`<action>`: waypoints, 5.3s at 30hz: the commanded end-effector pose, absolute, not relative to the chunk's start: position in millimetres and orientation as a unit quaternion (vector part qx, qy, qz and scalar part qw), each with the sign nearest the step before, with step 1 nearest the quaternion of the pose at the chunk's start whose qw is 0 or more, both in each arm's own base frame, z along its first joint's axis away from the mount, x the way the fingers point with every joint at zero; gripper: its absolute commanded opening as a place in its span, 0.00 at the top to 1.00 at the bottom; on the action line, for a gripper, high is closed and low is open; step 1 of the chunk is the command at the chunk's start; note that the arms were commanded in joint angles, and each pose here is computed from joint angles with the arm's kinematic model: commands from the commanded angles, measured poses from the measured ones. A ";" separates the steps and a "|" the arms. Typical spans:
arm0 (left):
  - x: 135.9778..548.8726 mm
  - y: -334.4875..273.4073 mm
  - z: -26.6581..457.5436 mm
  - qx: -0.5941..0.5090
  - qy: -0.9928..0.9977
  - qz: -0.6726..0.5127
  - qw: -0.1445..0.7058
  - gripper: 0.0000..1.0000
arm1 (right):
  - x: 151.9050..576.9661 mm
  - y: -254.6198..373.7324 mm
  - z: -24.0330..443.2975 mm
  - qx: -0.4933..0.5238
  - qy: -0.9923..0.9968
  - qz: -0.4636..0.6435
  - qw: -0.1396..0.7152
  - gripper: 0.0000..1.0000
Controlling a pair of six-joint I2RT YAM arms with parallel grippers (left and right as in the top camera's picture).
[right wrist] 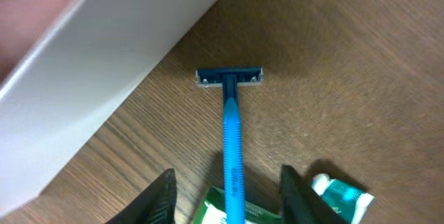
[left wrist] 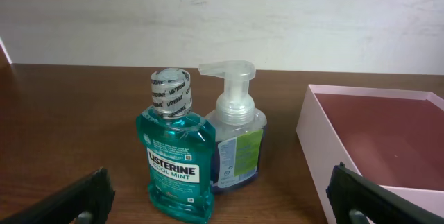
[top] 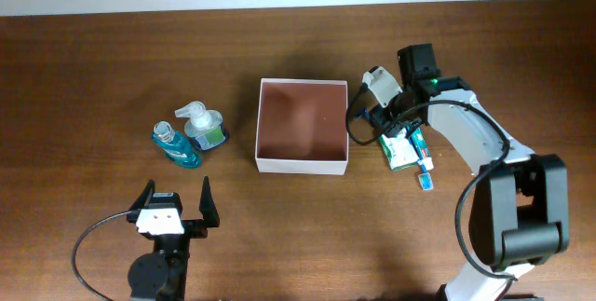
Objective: Pack container
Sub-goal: 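Lower the right gripper and close it on the razor handle, then lift the razor and carry it over the box, then lower the razor into the box and open the right gripper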
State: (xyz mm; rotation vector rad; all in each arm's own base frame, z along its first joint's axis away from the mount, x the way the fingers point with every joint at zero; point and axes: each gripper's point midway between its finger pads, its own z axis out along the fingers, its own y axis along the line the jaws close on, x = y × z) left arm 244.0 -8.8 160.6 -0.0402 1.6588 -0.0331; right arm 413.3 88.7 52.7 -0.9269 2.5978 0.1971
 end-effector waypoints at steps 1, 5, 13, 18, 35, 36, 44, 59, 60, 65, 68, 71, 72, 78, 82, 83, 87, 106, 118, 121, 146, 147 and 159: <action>244.1 -9.2 158.7 -0.017 0.737 -0.017 0.675 0.01 | 416.4 89.8 47.2 -0.331 0.923 0.066 0.183 0.57; 244.1 -9.2 158.7 -0.017 0.737 -0.017 0.675 0.01 | 418.8 90.2 47.7 -0.331 0.922 0.065 0.187 0.57; 244.1 -9.2 158.7 -0.017 0.737 -0.017 0.675 0.01 | 416.3 90.1 40.0 -0.331 0.924 0.068 0.177 0.57; 244.1 -9.2 158.7 -0.017 0.737 -0.017 0.675 0.01 | 415.7 89.9 36.0 -0.331 0.925 0.069 0.172 0.55; 244.1 -9.2 158.7 -0.017 0.737 -0.017 0.675 0.01 | 414.3 89.8 19.8 -0.330 0.928 0.072 0.157 0.55; 244.1 -9.2 158.7 -0.017 0.737 -0.017 0.675 0.01 | 414.3 89.7 19.2 -0.330 0.928 0.072 0.156 0.55; 244.1 -9.2 158.7 -0.017 0.737 -0.017 0.675 0.01 | 415.2 89.9 19.5 -0.330 0.928 0.072 0.158 0.65; 244.1 -9.1 158.7 -0.017 0.737 -0.017 0.675 0.01 | 412.4 89.4 18.6 -0.328 0.930 0.073 0.152 0.75; 244.1 -9.1 158.7 -0.017 0.737 -0.017 0.675 0.01 | 412.3 89.4 18.6 -0.327 0.930 0.073 0.152 0.76; 244.1 -9.2 158.7 -0.017 0.737 -0.017 0.675 0.01 | 412.4 89.4 18.6 -0.327 0.930 0.073 0.152 0.76; 244.1 -9.2 158.7 -0.017 0.737 -0.017 0.675 0.00 | 411.7 89.4 18.5 -0.327 0.930 0.074 0.150 0.76; 244.1 -9.2 158.7 -0.017 0.737 -0.017 0.675 0.01 | 410.4 89.2 18.1 -0.327 0.930 0.074 0.148 0.80; 244.1 -9.1 158.7 -0.017 0.737 -0.017 0.675 0.01 | 409.8 89.2 18.0 -0.327 0.931 0.075 0.147 0.80; 244.1 -9.1 158.7 -0.017 0.737 -0.017 0.675 0.01 | 410.0 89.2 18.1 -0.327 0.930 0.075 0.147 0.87; 244.1 -9.1 158.7 -0.017 0.737 -0.017 0.675 0.01 | 419.1 90.3 26.4 -0.327 0.929 0.072 0.160 0.96; 244.1 -9.2 158.7 -0.017 0.737 -0.017 0.675 0.01 | 423.1 90.9 30.5 -0.327 0.928 0.071 0.166 0.96; 244.1 -9.2 158.7 -0.017 0.737 -0.017 0.675 0.00 | 445.1 92.7 59.8 -0.311 0.928 0.065 0.192 0.96; 244.1 -9.2 158.7 -0.017 0.737 -0.017 0.675 0.01 | 459.3 125.4 175.7 -0.081 0.968 0.139 0.195 0.96; 244.1 -9.2 158.7 -0.017 0.737 -0.017 0.675 0.01 | 418.0 206.2 167.7 -0.148 0.965 0.151 0.153 0.96; 244.1 -9.2 158.7 -0.017 0.737 -0.017 0.675 0.01 | 413.4 208.9 160.1 -0.122 0.973 0.125 0.148 0.96; 244.1 -9.2 158.7 -0.017 0.737 -0.017 0.675 0.01 | 407.1 203.1 66.6 -0.054 0.984 0.036 0.168 0.96; 244.1 -9.2 158.7 -0.017 0.737 -0.017 0.675 0.01 | 407.8 202.1 66.8 -0.054 0.983 0.031 0.171 0.96; 244.1 -9.2 158.7 -0.017 0.737 -0.017 0.675 0.01 | 413.9 197.7 52.0 -0.053 0.983 0.003 0.175 0.96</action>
